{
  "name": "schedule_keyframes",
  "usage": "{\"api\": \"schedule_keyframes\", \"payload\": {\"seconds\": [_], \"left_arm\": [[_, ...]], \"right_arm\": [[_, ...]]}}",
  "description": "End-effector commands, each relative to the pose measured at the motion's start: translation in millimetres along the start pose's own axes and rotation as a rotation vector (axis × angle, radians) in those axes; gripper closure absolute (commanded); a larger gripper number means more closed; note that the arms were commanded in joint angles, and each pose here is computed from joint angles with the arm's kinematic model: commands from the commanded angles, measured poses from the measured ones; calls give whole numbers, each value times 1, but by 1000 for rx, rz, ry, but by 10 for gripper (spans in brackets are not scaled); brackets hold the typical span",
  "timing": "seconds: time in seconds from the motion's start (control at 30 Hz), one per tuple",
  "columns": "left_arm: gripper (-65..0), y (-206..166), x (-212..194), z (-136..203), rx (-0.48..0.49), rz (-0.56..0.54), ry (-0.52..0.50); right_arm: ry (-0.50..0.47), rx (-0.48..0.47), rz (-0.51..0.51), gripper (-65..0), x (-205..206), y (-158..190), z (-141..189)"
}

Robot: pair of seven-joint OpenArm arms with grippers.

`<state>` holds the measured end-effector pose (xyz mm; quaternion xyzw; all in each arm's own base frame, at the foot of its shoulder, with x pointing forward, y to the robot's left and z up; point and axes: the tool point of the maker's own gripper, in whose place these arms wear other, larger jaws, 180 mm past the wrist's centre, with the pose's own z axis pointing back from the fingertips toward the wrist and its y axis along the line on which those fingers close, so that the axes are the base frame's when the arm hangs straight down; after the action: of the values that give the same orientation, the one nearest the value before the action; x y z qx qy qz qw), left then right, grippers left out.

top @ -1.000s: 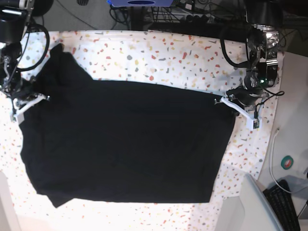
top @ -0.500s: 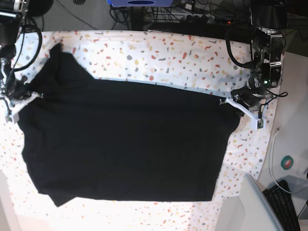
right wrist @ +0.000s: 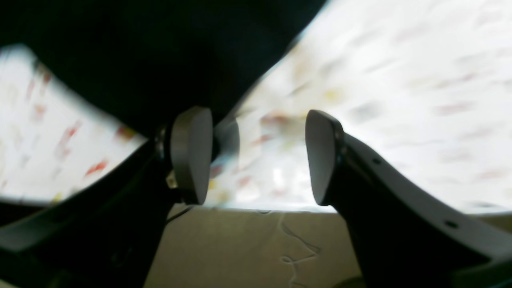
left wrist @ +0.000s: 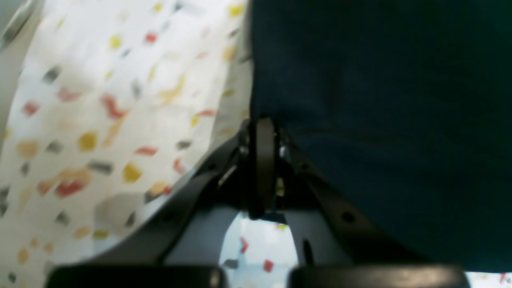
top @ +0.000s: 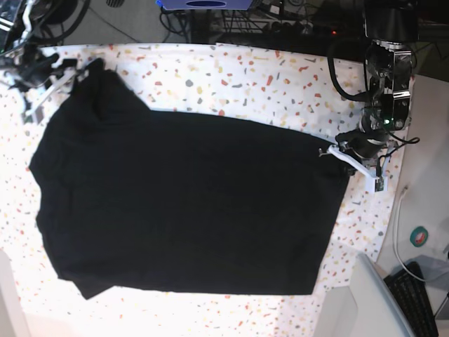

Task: Layout the t-shirt on the table in an organized manner, then fold the t-shirt properly
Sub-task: 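Pull the shirt edges apart with both grippers to straighten it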

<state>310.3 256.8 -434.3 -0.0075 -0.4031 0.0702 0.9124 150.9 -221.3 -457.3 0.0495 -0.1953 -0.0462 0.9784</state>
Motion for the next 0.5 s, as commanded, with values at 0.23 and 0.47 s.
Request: {"api": "schedule_keyframes", "payload": {"seconds": [0.23,0.47], "left_arm": [[0,6,13,2,14,-12,-36],[0,7,10,1,16,-10,-29]], "right_arm": [[0,34,-31,-354,0,2,-16],[7,46,-42,-275,0,3,-21]]}}
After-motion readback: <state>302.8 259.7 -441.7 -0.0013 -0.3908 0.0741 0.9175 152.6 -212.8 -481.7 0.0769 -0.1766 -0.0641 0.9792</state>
